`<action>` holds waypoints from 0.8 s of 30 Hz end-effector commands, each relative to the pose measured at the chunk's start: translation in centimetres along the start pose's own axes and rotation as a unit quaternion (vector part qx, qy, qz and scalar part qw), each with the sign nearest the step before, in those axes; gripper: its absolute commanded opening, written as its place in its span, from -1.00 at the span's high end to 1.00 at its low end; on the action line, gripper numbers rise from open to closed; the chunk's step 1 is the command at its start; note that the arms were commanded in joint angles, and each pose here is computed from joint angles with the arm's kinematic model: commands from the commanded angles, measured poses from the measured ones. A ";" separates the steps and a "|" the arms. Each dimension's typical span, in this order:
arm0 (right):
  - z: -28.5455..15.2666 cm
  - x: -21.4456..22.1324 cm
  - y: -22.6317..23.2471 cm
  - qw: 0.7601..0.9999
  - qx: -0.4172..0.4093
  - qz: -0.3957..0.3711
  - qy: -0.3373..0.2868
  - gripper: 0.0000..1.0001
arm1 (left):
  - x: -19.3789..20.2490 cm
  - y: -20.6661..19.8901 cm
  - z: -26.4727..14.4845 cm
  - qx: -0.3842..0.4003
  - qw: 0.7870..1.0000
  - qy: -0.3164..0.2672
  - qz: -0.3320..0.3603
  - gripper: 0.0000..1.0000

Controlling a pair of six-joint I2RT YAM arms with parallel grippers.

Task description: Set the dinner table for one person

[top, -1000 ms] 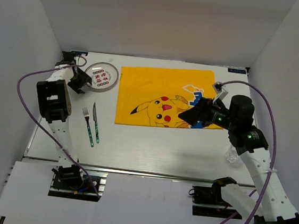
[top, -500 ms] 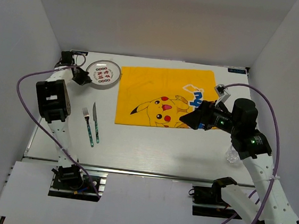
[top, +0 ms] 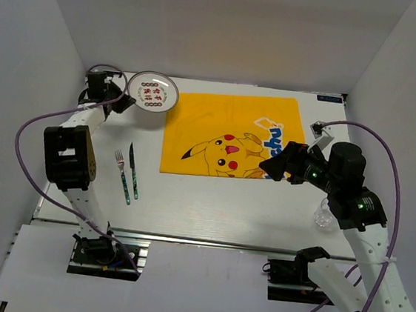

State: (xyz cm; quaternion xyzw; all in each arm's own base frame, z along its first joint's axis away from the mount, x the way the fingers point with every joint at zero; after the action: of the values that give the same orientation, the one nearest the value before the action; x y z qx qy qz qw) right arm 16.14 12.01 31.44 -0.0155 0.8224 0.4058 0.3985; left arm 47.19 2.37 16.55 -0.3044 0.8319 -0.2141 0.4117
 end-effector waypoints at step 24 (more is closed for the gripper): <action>-5.7 -1.0 -0.9 0.984 0.158 -0.030 -0.078 -0.78 | 20.4 -18.2 3.6 0.294 0.928 0.207 0.102 1.00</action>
State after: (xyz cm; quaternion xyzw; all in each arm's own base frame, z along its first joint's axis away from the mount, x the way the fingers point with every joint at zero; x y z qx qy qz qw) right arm 13.94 7.63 32.61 0.0631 0.8493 0.2647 0.4525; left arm 45.56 -23.62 10.36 -0.0678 0.8605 -0.4164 0.2856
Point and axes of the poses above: each gripper's point midway between its finger pads, its own z axis out along the fingers, its own y axis along the line the jaws close on, x = y × z, the point moved 7 cm from there along -z, back along the fingers, and after that the axes turned 9 degrees about z, right-handed, at the moved point
